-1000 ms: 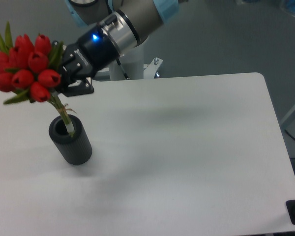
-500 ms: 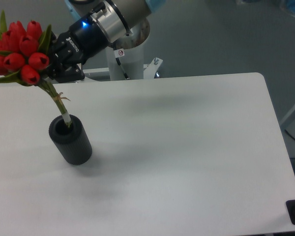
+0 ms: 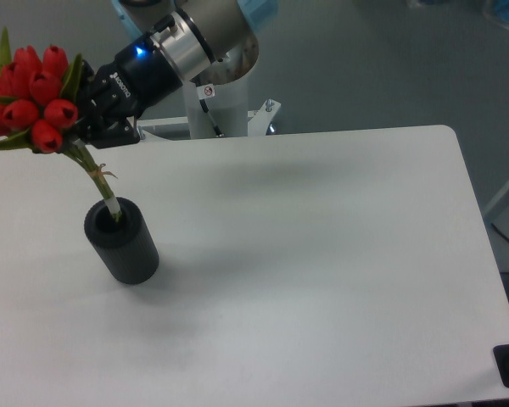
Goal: Insert the flowers into the vase
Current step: 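Raise the tulips and align the stems above the vase opening, then lower the tulip stems down into the black vase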
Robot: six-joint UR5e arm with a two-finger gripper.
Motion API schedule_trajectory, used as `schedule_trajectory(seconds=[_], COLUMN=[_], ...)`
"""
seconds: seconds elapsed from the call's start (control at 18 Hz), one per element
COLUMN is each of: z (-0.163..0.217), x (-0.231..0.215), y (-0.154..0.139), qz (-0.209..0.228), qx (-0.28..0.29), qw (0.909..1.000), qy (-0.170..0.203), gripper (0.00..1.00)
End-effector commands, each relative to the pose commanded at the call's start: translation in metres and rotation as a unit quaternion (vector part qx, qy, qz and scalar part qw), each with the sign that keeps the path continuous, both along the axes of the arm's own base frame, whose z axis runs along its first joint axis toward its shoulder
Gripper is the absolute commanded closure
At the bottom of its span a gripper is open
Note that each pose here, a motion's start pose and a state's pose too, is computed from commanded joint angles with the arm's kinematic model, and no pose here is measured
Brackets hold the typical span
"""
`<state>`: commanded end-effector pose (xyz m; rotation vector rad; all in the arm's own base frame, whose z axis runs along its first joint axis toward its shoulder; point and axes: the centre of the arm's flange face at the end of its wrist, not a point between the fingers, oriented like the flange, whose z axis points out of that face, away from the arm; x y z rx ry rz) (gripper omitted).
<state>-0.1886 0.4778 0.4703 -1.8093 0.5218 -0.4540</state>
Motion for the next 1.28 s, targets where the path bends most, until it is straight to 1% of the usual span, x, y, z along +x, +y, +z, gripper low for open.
schedule_trajectory(seconds=[0.28, 0.44, 0.72, 1.28], z=[-0.016, -0.038, -0.070, -0.136], x=[0.000, -0.001, -0.001, -0.008], y=[0.001, 0.004, 0.019, 0.028], qz=[-0.002, -0.007, -0.021, -0.042], qx=[-0.009, -0.017, -0.039, -0.048], qw=[0.9999, 0.9998, 0.9985, 0.9973], qy=[-0.008, -0.012, -0.033, -0.036], gripper=[0.83, 0.83, 0.83, 0.82])
